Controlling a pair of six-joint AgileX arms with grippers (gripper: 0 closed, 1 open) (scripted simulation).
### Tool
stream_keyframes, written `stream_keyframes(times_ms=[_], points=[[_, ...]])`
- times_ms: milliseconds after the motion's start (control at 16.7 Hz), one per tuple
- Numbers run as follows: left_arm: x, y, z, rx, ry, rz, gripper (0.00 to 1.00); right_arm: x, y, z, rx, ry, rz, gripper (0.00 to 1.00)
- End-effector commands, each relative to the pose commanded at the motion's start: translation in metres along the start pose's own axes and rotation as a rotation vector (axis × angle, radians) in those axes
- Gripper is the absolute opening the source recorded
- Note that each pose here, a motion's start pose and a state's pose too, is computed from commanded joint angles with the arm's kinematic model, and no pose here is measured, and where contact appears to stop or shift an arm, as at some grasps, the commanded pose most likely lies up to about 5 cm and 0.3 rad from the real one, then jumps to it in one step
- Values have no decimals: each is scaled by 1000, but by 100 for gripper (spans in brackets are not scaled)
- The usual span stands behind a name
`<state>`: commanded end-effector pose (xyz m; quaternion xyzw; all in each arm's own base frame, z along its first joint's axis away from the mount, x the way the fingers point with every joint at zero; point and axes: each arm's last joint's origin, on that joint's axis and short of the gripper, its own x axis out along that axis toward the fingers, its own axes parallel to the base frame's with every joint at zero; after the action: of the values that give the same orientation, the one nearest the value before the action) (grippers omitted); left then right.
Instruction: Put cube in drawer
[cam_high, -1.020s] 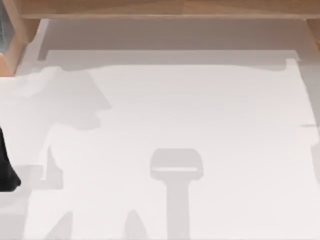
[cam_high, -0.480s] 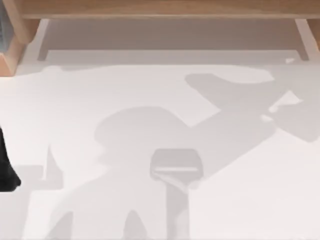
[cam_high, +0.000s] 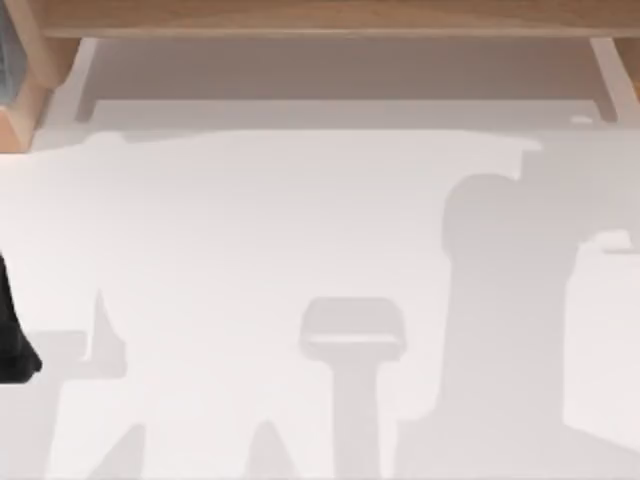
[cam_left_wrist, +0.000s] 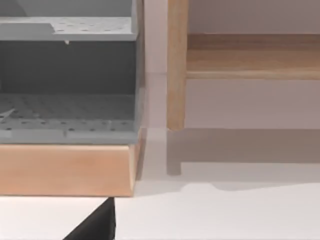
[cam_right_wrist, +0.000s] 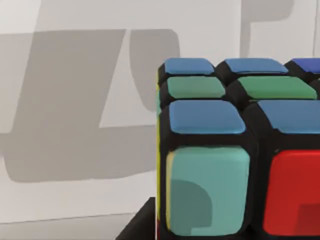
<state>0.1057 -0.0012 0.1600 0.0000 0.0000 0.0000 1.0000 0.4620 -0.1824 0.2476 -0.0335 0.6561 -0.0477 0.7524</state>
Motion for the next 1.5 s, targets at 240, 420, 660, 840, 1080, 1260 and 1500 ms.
stream_keyframes(times_ms=[240,420,660,840,1080,1260,1500], points=[[0,0,0,0,0,0,100,50,11,4,-15,121,96,0],[0,0,0,0,0,0,100,57,11,4,-10,137,108,0],[0,0,0,0,0,0,100,57,11,4,-10,137,108,8],[0,0,0,0,0,0,100,57,11,4,-10,137,108,30],[0,0,0,0,0,0,100,57,11,4,-10,137,108,60],[0,0,0,0,0,0,100,57,11,4,-10,137,108,83],[0,0,0,0,0,0,100,57,11,4,-10,137,108,100]])
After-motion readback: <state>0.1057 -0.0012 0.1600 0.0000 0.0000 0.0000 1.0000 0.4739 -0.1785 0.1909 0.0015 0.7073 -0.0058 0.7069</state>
